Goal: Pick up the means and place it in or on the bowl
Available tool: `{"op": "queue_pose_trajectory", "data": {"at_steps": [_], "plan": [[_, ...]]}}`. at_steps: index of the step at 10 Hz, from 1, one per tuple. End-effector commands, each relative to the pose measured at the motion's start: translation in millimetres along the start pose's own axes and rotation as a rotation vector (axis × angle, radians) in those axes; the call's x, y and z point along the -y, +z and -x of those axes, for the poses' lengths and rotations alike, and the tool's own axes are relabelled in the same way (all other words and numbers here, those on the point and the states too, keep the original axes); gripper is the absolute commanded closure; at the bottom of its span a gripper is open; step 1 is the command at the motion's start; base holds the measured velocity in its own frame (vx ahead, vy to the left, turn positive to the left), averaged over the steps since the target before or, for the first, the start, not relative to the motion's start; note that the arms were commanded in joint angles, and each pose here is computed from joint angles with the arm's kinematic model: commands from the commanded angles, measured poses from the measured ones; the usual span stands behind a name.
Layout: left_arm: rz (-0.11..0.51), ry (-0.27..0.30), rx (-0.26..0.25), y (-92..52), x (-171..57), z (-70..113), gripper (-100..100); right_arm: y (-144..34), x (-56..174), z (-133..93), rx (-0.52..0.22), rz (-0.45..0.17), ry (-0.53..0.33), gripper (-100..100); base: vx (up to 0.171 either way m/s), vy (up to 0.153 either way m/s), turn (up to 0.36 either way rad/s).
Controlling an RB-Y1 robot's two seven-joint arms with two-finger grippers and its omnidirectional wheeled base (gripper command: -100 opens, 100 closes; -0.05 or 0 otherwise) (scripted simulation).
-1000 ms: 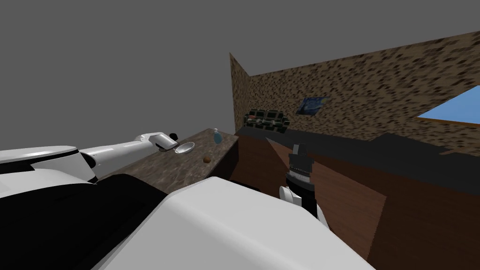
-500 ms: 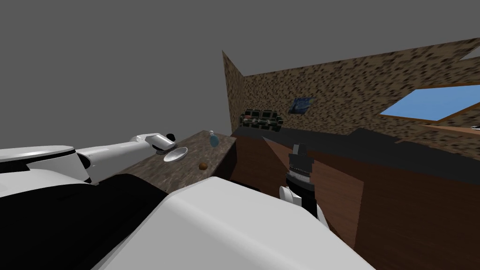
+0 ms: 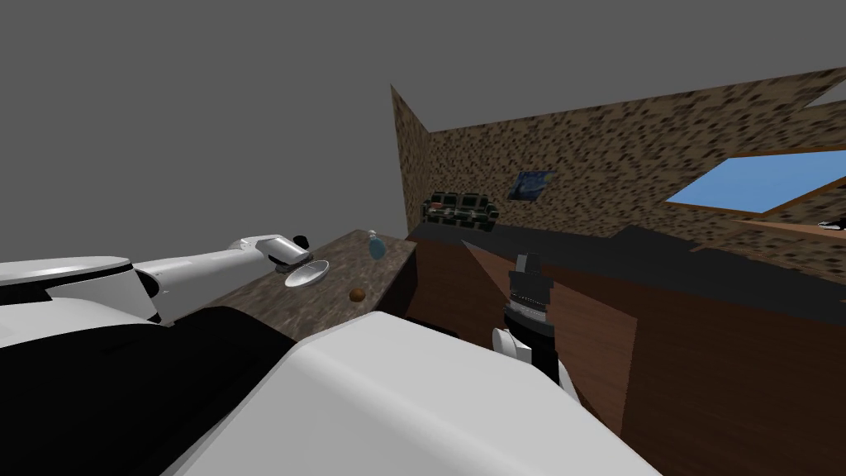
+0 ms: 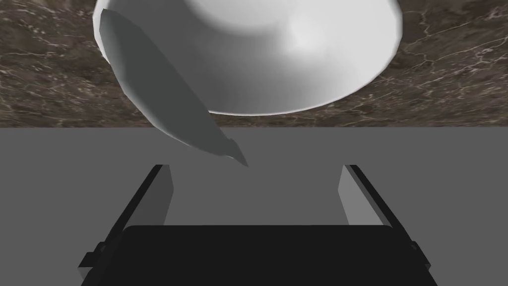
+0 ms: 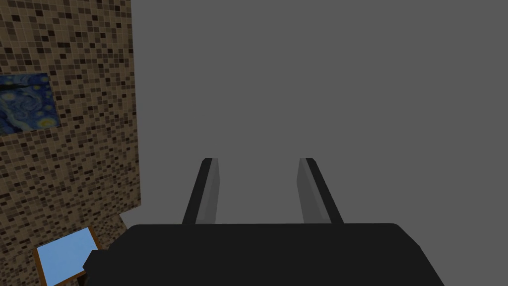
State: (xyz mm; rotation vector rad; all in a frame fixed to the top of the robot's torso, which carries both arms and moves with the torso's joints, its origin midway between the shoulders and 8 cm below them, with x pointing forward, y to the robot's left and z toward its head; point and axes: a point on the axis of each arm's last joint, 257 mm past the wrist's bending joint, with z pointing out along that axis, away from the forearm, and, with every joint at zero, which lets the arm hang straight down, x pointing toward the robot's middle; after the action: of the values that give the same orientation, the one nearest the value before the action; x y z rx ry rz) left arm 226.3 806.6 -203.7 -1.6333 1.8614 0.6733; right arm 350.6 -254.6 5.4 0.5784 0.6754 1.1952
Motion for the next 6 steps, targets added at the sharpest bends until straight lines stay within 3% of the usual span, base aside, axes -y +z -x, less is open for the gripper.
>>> {"op": "queue_pose_trajectory", "data": {"at_steps": [1, 2, 3, 6], "plan": [[0.000, 0.000, 0.000, 0.0, 0, 0.0, -100, 0.0, 0, 0, 0.000, 0.000, 0.000, 0, 0.000, 0.000, 0.000], [0.000, 0.000, 0.000, 0.0, 0, 0.0, 0, 0.0, 0, 0, 0.000, 0.000, 0.000, 0, 0.000, 0.000, 0.000], [-0.001, -0.004, 0.001, -12.4, 9, 5.4, -100, 0.0, 0, 0, 0.000, 0.000, 0.000, 0, -0.026, 0.028, -0.006], [-0.002, -0.008, 0.002, -31.5, 22, 12.3, -100, 0.0, 0, 0, 0.000, 0.000, 0.000, 0, -0.054, 0.041, -0.015]]}}
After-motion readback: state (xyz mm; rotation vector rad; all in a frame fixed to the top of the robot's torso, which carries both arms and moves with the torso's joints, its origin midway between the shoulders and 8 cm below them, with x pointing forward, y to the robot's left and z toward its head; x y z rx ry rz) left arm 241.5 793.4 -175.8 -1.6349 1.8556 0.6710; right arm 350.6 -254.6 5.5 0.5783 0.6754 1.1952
